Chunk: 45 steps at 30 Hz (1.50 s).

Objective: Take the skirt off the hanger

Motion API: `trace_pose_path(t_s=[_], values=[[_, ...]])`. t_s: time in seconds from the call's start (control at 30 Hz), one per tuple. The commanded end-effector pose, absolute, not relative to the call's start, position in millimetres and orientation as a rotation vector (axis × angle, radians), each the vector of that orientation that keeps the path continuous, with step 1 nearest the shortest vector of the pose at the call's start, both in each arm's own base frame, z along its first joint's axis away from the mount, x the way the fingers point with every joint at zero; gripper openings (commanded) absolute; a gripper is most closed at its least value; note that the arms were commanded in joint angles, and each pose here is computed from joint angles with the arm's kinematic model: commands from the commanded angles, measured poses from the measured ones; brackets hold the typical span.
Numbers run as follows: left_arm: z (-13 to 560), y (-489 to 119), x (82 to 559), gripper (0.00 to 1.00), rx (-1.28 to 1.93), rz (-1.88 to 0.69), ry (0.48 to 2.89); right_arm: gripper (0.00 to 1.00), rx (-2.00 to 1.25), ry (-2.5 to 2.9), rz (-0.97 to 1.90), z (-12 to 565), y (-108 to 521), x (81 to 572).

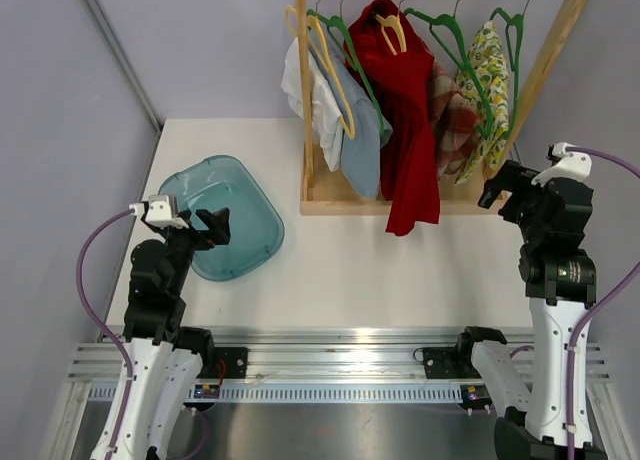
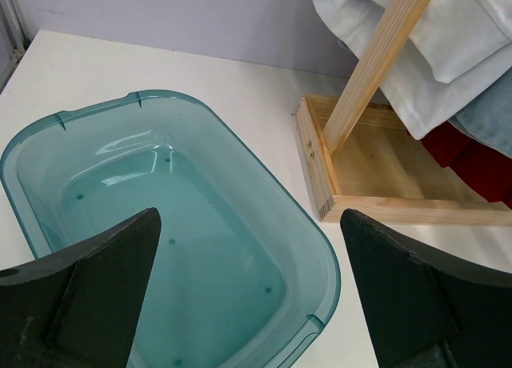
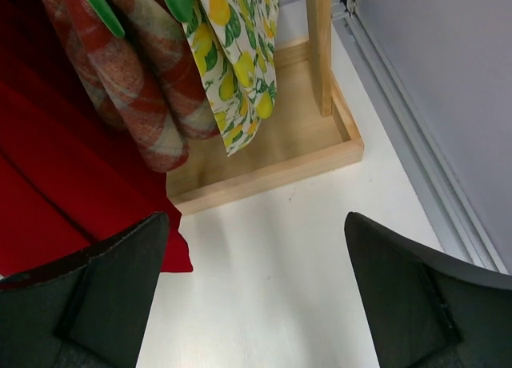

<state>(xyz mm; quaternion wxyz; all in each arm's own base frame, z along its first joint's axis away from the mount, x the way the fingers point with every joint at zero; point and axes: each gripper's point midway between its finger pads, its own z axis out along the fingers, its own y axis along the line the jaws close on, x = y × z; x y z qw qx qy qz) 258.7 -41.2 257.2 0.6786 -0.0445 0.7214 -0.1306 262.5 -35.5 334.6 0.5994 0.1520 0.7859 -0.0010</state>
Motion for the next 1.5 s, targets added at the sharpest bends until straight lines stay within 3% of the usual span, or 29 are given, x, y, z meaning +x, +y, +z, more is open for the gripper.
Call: trace_pose_path(t_s=[0.0, 0.17, 0.43, 0.9, 1.17, 1.47], values=[[284.2, -44.0, 260.2, 0.99, -0.069, -0.304, 1.534, 0.99, 0.246, 1.825, 0.066, 352.1, -19.0, 260.3], [282.7, -45.9, 260.6, 0.99, -0.061, -0.312, 1.541, 0.99, -0.588, 1.769, 0.496, 378.6, 88.4, 218.2], [282.0, -46.4, 260.9, 0.99, -0.056, -0.312, 1.543, 1.00, -0.688, 1.682, 0.819, 428.2, 128.3, 219.8], [273.0, -44.2, 266.0, 0.99, -0.060, -0.289, 1.591, 0.99, -0.745, 1.664, 0.627, 490.0, 250.6, 319.7], [272.8, -43.1, 266.4, 0.99, -0.065, -0.282, 1.601, 0.83, -0.550, 1.666, 0.442, 488.3, 275.9, 395.3], [274.0, -48.2, 265.4, 0.99, -0.050, -0.311, 1.602, 0.56, -0.521, 1.718, 0.396, 457.7, 288.9, 428.8]])
